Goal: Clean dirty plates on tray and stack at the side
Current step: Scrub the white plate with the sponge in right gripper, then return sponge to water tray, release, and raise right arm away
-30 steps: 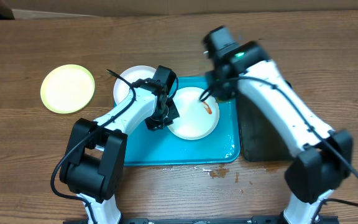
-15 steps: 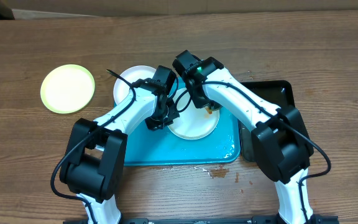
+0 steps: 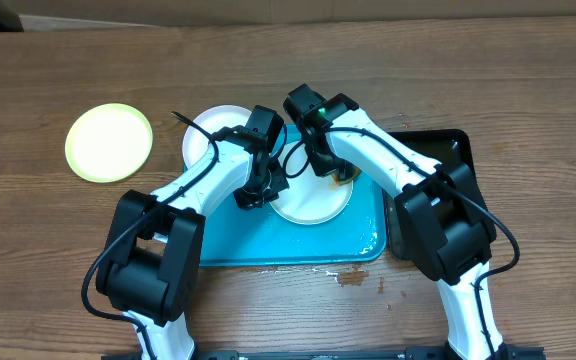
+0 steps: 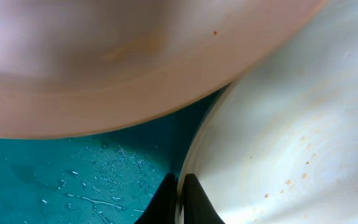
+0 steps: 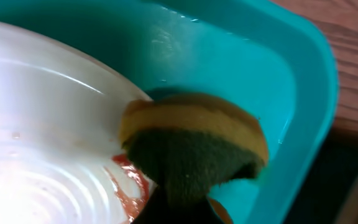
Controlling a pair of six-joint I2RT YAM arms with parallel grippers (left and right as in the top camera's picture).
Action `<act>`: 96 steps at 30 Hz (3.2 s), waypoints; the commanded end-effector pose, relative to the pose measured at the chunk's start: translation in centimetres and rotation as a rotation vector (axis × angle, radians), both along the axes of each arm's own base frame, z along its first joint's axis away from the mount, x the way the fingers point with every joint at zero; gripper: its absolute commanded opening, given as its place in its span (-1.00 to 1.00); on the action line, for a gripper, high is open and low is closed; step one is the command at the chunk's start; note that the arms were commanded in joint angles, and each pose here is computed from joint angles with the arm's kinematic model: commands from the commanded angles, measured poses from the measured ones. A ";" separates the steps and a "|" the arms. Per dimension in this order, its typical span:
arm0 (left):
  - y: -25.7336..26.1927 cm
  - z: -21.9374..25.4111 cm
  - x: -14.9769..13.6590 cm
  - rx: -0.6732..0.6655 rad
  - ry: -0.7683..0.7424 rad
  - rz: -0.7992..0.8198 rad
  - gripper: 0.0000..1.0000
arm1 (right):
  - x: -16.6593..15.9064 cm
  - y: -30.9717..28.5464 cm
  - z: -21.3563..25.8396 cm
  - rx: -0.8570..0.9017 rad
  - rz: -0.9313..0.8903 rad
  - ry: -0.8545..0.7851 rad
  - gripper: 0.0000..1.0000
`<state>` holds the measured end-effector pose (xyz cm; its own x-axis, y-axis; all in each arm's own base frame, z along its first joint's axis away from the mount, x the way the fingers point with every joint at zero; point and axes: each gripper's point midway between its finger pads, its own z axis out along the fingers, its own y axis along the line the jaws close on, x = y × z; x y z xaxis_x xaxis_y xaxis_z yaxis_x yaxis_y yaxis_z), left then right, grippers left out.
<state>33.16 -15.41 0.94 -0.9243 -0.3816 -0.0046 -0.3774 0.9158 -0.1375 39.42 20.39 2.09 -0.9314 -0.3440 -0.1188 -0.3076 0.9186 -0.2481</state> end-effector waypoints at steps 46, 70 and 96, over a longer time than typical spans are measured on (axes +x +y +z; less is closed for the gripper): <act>0.1 -0.6 -0.1 -0.001 0.016 0.006 -0.89 | 0.8 -3.7 11.1 0.542 -0.143 0.210 -0.92; -0.7 -0.5 -0.8 -0.043 0.028 -0.160 -0.53 | -4.3 -17.7 0.0 0.181 -0.491 0.340 -0.78; -3.2 -0.6 -1.3 0.001 -0.021 -0.253 -0.25 | 2.8 -23.4 8.8 0.337 -0.628 0.097 0.79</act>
<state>31.71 -18.82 0.91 -0.9868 -0.1616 -0.0106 -0.1575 0.9729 -0.1694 40.69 -0.96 8.15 -0.9678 0.2452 0.0565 0.2479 0.9676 0.0472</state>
